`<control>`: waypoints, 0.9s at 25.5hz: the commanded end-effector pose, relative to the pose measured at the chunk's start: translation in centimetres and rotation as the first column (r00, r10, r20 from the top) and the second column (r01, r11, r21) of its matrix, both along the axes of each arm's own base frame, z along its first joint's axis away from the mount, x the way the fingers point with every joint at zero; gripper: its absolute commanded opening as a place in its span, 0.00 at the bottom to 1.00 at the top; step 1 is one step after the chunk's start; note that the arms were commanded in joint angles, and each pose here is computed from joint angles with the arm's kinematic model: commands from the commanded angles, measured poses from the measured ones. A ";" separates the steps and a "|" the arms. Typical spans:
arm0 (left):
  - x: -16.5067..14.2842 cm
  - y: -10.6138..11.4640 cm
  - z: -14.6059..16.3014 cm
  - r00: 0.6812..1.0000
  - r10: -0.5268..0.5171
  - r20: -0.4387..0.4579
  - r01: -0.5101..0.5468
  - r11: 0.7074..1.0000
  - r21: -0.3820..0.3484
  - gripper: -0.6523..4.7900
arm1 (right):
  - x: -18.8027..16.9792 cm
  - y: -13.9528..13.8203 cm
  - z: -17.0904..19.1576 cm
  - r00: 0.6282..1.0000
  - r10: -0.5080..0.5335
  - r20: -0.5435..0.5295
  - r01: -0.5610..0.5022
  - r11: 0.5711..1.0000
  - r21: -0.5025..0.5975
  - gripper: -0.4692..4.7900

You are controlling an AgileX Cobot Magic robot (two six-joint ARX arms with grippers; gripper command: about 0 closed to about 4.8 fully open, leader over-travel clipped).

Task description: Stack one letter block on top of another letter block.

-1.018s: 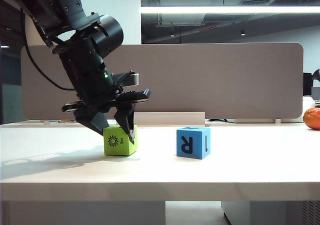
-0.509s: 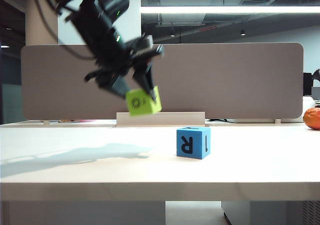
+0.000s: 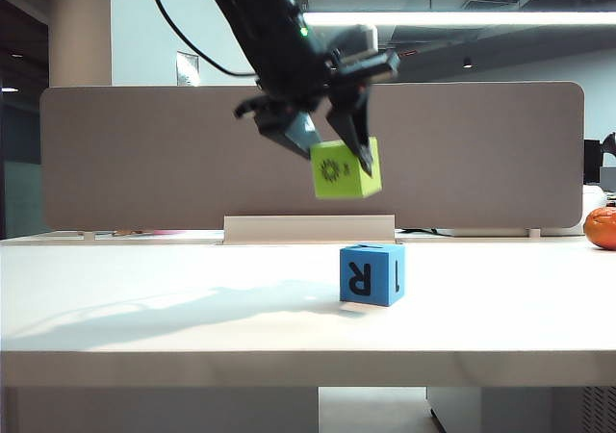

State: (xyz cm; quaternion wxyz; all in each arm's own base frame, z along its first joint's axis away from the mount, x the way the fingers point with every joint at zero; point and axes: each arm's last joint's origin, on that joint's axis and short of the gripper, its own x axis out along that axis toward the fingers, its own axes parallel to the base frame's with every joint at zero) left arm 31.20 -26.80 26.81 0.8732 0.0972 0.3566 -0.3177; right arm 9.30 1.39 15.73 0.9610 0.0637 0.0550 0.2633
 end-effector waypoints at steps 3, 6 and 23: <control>0.4 -0.9 -1.5 0.999 0.012 -0.045 -0.012 1.000 -0.015 0.45 | 0.0 0.0 -0.1 1.000 0.000 0.005 0.000 1.000 0.001 0.09; 0.6 -1.2 -2.4 0.997 0.027 -0.074 -0.029 0.999 -0.020 0.45 | 0.0 0.0 -0.1 1.000 0.001 0.005 -0.001 1.000 0.001 0.09; 0.6 -1.9 -3.6 0.993 0.012 -0.120 -0.017 0.999 -0.035 0.50 | 0.0 0.0 -0.1 1.000 0.001 0.005 -0.001 1.000 0.001 0.09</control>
